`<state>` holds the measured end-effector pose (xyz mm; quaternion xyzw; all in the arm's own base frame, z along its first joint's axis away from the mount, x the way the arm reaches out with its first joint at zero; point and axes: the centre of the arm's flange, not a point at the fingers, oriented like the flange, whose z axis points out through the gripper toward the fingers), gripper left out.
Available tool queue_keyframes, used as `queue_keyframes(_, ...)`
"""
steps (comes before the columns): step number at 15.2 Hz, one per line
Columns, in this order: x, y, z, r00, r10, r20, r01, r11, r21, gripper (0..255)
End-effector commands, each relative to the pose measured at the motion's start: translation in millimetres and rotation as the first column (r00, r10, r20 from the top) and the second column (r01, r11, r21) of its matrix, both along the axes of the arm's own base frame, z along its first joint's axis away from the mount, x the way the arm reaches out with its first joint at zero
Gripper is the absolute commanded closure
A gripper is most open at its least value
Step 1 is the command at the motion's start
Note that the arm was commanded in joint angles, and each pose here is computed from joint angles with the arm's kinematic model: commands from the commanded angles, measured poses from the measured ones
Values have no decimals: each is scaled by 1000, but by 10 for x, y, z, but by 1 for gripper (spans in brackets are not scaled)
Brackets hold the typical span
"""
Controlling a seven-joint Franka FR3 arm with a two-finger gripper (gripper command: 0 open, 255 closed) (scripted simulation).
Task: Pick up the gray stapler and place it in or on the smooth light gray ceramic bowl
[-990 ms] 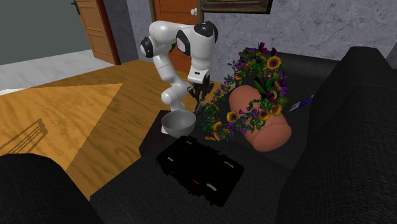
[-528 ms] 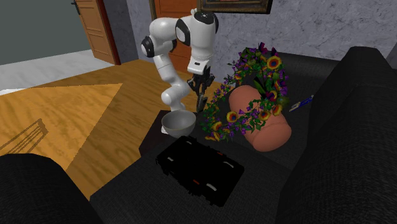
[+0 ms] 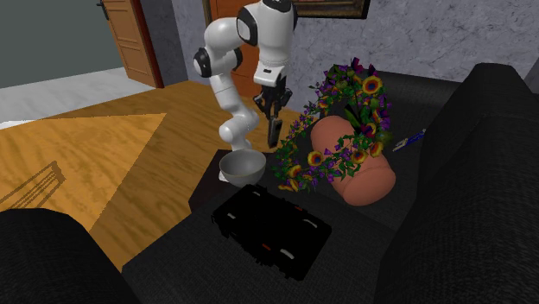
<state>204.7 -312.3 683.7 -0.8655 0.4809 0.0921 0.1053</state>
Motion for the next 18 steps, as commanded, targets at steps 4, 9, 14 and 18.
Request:
queue_keyframes(4, 4, 5, 270, 1000, 0, 0, 0, 1000, 0, 255)
queue_keyframes(9, 4, 5, 534, 1000, 0, 0, 0, 1000, 0, 255)
queue_keyframes(14, -227, -238, 815, 1000, 0, 0, 0, 1000, 0, 255)
queue_keyframes(18, -535, -563, 1094, 1000, 0, 0, 0, 1000, 0, 255)
